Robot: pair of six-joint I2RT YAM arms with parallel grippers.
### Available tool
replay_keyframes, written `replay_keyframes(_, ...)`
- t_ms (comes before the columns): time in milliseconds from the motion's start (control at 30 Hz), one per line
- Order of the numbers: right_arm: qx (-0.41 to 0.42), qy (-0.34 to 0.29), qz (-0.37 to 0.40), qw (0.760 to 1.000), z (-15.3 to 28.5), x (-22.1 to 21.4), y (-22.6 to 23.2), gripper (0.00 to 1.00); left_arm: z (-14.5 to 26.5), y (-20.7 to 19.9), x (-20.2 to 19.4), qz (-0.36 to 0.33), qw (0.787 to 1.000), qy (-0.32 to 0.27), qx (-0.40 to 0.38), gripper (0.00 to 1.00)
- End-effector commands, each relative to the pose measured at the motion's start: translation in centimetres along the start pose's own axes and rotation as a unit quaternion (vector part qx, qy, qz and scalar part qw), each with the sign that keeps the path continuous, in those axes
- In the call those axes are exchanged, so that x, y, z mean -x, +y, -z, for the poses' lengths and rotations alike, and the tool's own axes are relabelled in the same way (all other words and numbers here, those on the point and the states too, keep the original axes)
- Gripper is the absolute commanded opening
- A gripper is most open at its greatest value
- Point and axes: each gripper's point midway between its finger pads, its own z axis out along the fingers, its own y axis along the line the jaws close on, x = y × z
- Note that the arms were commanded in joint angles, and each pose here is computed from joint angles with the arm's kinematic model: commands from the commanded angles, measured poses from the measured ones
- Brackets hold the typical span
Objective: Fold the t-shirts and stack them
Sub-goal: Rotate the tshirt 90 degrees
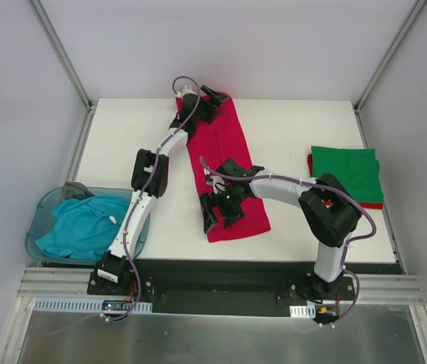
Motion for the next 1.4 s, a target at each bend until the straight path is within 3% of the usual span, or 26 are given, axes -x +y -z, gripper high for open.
replay_keyframes(0,0.021,-0.004,0.023,1.000,0.4,1.3,0.9,0.96,-1.6,3.0,-3.0,0.009,1.000,-0.010,0.007,0.99)
replay_keyframes(100,0.038,-0.017,0.038,0.998,0.7,2.3,1.9,0.96,-2.0,1.4,-3.9,-0.031,0.999,-0.030,-0.013,0.99)
replay_keyframes(267,0.039,-0.030,0.041,0.998,1.1,2.8,2.3,0.96,-2.0,0.1,-6.7,-0.065,0.997,-0.009,-0.027,0.99)
replay_keyframes(400,0.026,-0.047,0.041,0.998,1.9,2.9,2.2,0.96,-1.5,-1.2,-5.5,-0.100,0.995,-0.012,-0.026,0.99)
replay_keyframes(500,0.006,-0.073,0.035,0.997,3.4,3.2,1.9,0.96,-0.4,-5.3,-4.3,-0.140,0.988,-0.010,-0.064,0.99)
replay_keyframes(767,-0.070,-0.209,0.010,0.975,10.6,2.9,-0.6,0.96,8.8,-20.2,-3.5,-0.240,0.951,0.063,-0.182,0.99)
replay_keyframes(933,-0.137,-0.309,-0.060,0.939,14.8,1.2,-4.8,0.96,15.0,-23.1,-4.8,-0.251,0.943,0.130,-0.175,0.99)
replay_keyframes(1000,-0.161,-0.332,-0.137,0.919,15.6,-0.1,-7.6,0.96,18.5,-23.1,-5.7,-0.223,0.950,0.156,-0.150,0.99)
replay_keyframes(1067,-0.127,-0.327,-0.170,0.921,15.2,-1.2,-8.5,0.96,21.8,-18.0,-8.4,-0.199,0.957,0.191,-0.092,0.99)
replay_keyframes(1200,-0.058,-0.295,-0.130,0.945,13.6,-2.7,-7.2,0.96,29.9,-10.9,-13.4,-0.210,0.954,0.214,-0.012,0.99)
replay_keyframes(1367,-0.138,-0.252,-0.117,0.951,12.6,-4.9,-10.1,0.96,38.1,-0.9,-19.1,-0.208,0.939,0.248,0.121,0.99)
